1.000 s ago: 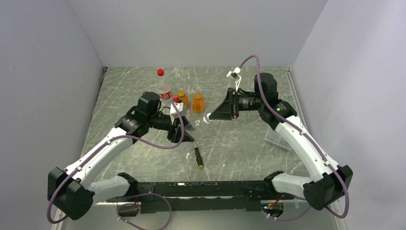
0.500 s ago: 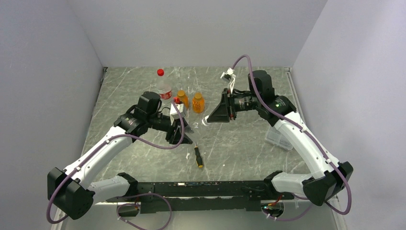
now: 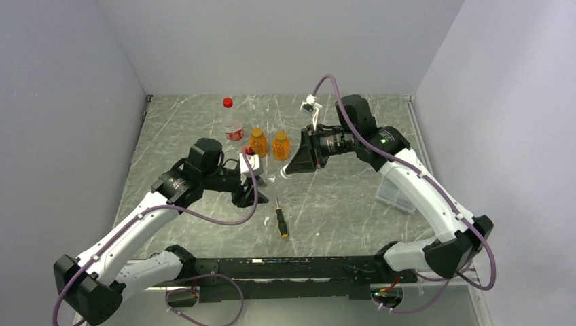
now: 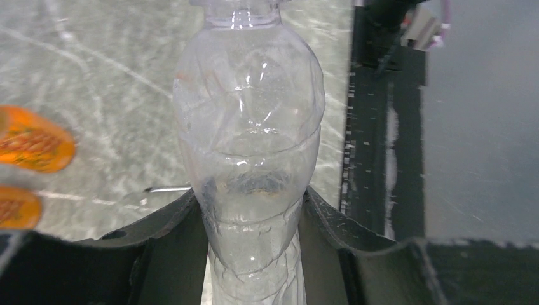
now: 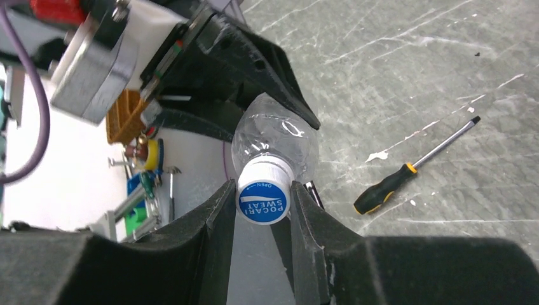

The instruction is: Screw on the bottle caps

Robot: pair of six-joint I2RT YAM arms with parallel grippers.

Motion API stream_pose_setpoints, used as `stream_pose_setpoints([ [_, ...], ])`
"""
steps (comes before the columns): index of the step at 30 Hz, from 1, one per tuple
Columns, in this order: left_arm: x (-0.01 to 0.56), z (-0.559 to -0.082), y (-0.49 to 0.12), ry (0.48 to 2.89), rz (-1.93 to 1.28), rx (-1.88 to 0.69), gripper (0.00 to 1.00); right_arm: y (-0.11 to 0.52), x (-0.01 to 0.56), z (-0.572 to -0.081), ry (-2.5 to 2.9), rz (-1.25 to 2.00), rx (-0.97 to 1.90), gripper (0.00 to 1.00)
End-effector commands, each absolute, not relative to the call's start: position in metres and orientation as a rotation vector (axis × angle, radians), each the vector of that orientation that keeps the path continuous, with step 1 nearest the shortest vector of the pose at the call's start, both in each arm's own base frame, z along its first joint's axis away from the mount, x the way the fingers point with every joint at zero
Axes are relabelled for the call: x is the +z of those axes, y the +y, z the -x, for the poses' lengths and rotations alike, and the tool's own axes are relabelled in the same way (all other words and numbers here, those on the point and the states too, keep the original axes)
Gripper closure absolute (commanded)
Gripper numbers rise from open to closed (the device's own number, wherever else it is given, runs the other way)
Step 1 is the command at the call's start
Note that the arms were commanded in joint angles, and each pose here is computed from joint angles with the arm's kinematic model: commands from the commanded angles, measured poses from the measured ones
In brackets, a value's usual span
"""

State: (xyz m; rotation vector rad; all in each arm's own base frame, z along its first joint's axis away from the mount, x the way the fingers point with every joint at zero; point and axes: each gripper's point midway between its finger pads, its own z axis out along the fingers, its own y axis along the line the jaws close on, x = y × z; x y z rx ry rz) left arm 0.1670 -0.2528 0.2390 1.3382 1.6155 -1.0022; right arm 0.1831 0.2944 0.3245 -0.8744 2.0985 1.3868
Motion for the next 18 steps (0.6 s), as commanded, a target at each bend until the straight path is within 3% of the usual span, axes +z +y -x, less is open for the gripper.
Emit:
stream_pose_setpoints([
  [1,0.313,-0.216,-0.257,1.336,-1.147,-0.720,1.00,0.303,0.302,-0.184,2.396,0.633,1.391,0.91],
  [11,0.348,-0.231,-0.246,1.221,-1.014,-0.513,1.00,0.308,0.286,-0.213,2.640,0.100,1.287,0.92],
  [18,0.343,-0.231,-0.250,1.216,-1.043,-0.485,1.00,0.312,0.276,-0.217,2.707,-0.032,1.267,0.92],
])
